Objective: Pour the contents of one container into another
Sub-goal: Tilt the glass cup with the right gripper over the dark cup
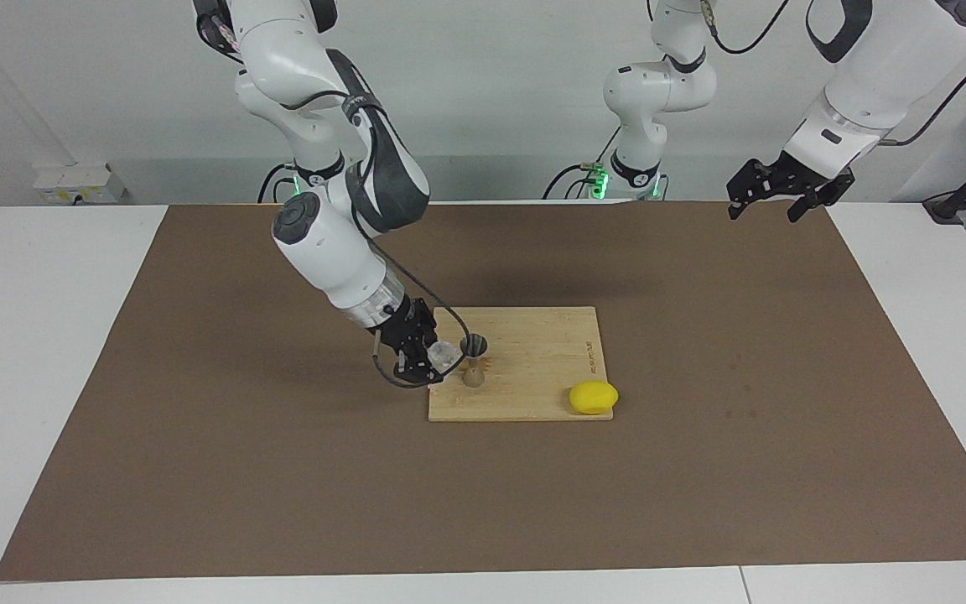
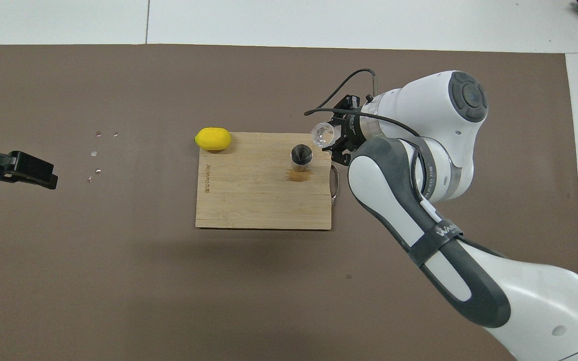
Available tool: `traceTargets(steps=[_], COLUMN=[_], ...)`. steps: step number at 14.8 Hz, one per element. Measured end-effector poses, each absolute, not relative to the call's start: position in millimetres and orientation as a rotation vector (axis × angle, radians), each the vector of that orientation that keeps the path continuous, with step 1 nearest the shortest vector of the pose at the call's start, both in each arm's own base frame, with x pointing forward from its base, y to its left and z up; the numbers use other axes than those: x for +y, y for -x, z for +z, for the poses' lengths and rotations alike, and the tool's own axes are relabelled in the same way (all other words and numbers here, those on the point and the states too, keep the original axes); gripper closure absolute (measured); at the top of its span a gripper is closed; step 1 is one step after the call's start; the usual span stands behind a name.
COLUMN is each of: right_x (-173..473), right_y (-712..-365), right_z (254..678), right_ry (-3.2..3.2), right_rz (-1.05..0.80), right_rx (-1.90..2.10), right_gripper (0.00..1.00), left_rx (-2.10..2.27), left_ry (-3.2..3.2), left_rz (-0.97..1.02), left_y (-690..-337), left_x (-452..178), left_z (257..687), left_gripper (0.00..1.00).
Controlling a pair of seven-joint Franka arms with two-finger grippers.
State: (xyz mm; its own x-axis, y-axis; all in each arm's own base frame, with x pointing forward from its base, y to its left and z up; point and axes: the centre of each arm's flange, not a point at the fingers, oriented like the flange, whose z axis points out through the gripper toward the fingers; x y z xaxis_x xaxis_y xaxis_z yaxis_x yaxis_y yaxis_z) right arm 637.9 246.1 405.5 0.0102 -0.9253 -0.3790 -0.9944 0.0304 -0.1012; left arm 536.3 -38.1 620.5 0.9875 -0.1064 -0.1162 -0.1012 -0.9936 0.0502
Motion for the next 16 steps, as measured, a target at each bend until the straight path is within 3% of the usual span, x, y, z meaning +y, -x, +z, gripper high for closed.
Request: traceTargets(steps=[16], right_x=[301.1], right_y=[-616.2], right_z=[428.8], right_ry=[2.426], right_rz=[0.019], right_rx=[1.808], right_gripper=[0.5], left_rx=[-0.161], left_ry=[-3.088], left_rz=[-0.184], left_y=[-536.3], left_x=[-38.1], left_z=[620.5], left_gripper=[0.0])
